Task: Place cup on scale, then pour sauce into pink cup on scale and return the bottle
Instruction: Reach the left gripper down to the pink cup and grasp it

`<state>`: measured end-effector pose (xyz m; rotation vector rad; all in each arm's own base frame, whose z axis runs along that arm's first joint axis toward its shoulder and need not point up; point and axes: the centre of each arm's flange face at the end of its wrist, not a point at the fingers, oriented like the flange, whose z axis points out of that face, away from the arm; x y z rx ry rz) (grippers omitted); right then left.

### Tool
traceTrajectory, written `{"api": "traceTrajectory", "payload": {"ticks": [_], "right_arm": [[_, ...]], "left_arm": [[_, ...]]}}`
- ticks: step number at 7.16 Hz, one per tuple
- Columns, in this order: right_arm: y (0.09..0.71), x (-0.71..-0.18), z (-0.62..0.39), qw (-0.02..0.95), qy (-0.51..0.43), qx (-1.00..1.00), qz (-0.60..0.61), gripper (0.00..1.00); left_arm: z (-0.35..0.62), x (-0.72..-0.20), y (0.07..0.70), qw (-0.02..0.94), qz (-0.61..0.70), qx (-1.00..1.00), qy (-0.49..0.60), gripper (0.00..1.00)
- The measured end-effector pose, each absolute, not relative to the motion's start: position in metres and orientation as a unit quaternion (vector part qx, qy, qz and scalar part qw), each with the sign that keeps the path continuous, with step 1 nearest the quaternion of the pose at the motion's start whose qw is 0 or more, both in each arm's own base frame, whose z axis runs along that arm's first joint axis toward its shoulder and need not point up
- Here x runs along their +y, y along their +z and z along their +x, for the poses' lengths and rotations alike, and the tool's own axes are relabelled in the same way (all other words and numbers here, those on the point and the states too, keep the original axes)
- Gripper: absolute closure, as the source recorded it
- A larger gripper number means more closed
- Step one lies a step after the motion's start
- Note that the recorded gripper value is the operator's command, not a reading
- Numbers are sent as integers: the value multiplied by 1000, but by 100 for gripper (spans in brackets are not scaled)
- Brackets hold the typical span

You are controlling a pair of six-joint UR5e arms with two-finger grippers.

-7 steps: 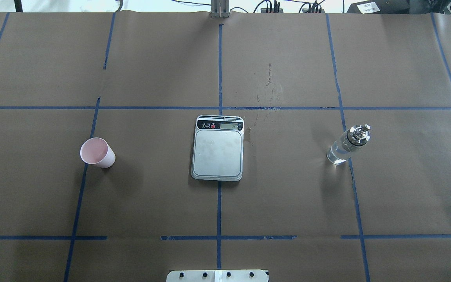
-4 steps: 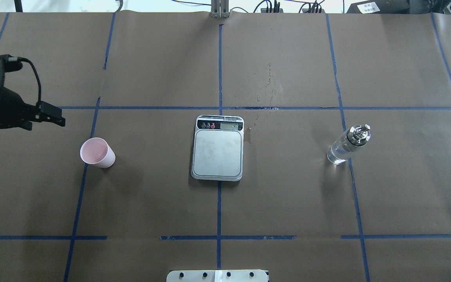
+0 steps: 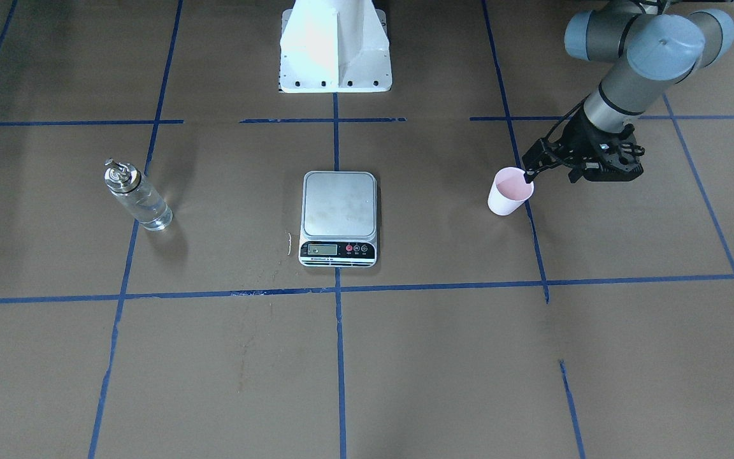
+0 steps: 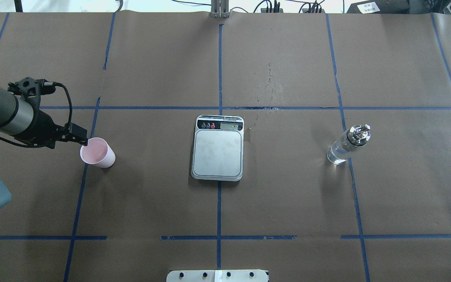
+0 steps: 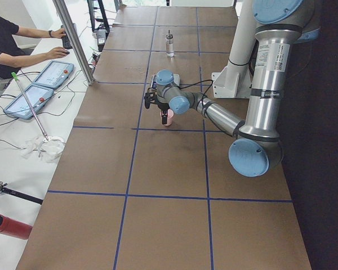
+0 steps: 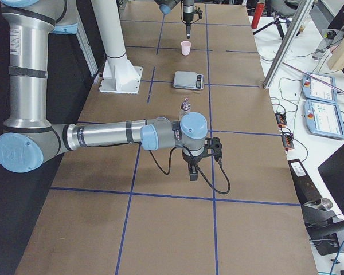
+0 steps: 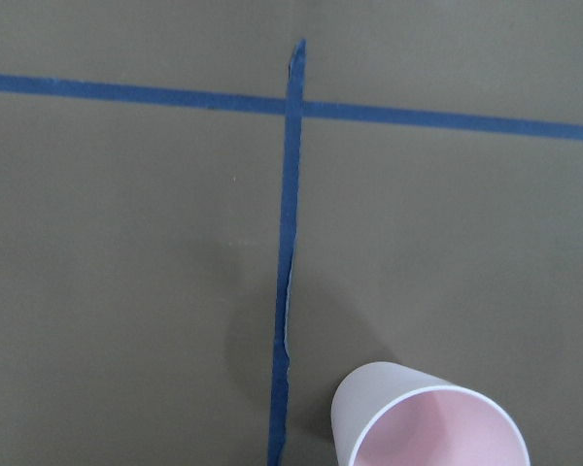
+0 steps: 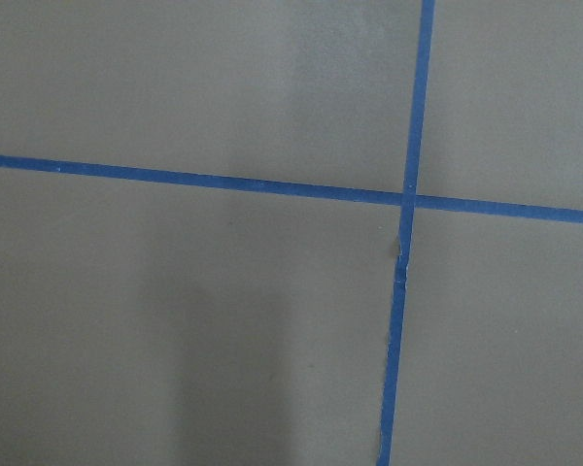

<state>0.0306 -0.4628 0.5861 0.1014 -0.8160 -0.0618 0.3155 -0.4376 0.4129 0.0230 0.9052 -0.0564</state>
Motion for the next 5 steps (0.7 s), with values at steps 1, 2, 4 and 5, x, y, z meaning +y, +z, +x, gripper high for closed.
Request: {"api": "traceTrajectory", "payload": {"ticks": [1,2,4,5], "right_arm": [[586,-463,31,916,-30,-396,49,0],[586,-463,31,916,-30,-396,49,0],[587,-463,31,916,-30,-396,49,0],[587,-463,31,916,-30,-396,49,0]], "left_arm": [[330,-436,416,901,4,434,-19,12],[342,-435,418,902,-1,432,-13,55],[356,-431,423,905,-6,426,-5,100],[359,-430,423,905,-6,425,-3,100]]}}
